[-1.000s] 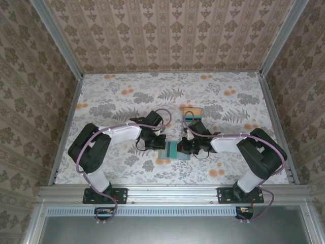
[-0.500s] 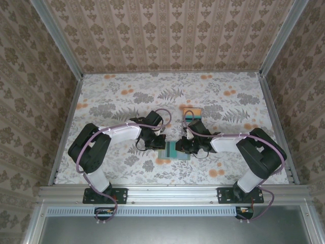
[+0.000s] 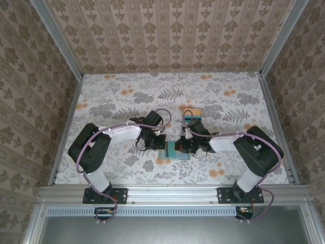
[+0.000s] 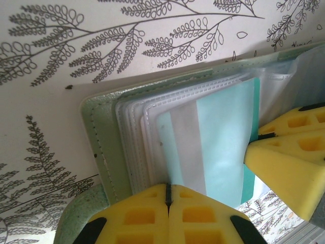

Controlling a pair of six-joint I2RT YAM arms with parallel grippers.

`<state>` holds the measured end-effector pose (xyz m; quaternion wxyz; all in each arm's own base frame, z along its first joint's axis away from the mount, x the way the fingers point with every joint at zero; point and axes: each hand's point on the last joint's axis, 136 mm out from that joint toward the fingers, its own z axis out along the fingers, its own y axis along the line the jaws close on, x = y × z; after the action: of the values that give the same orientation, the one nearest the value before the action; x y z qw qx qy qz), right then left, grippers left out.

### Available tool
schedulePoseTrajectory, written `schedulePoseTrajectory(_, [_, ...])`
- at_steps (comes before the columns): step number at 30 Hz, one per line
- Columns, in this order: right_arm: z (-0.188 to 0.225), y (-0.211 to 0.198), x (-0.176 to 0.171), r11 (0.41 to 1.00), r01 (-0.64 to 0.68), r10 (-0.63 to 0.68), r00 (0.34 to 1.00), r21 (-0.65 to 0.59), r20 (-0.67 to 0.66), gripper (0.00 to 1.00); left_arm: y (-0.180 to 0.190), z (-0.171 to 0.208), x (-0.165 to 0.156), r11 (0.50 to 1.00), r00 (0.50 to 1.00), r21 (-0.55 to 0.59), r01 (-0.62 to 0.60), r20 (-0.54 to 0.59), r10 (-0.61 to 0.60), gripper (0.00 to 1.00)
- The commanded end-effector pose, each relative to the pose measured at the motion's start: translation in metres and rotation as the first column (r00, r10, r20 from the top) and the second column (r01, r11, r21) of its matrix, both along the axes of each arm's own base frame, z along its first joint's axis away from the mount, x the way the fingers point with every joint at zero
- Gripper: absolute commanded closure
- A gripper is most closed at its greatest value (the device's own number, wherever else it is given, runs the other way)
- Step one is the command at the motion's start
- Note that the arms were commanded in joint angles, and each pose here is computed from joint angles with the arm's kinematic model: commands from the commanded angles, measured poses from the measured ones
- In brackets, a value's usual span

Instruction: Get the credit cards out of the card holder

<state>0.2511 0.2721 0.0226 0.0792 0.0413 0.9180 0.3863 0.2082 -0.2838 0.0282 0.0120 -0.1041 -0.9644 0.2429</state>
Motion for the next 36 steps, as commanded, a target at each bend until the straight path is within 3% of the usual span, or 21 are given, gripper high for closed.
schedulePoseTrajectory(1, [-0.007, -0.011, -0.001, 0.998, 0.026, -0.027, 1.0, -0.053, -0.004, 1.0, 0.018, -0.022, -0.016, 0.996, 0.998, 0.091, 0.014, -0.061, -0.009, 1.0])
schedulePoseTrajectory(22, [-0.003, -0.073, -0.021, 0.987, 0.125, -0.125, 0.992, -0.101, 0.009, 1.0, 0.019, -0.021, -0.015, 0.996, 0.998, 0.093, 0.015, -0.056, -0.01, 1.0])
schedulePoseTrajectory(28, [0.029, -0.081, -0.019, 0.988, 0.134, -0.126, 0.988, -0.079, 0.091, 1.0, 0.018, -0.017, -0.012, 0.996, 0.999, 0.087, 0.02, -0.045, -0.016, 1.0])
schedulePoseTrajectory(36, [0.095, -0.089, -0.012, 0.985, 0.054, -0.013, 0.969, -0.164, 0.246, 1.0, 0.007, 0.011, 0.004, 1.0, 1.0, 0.017, 0.019, 0.021, -0.02, 1.0])
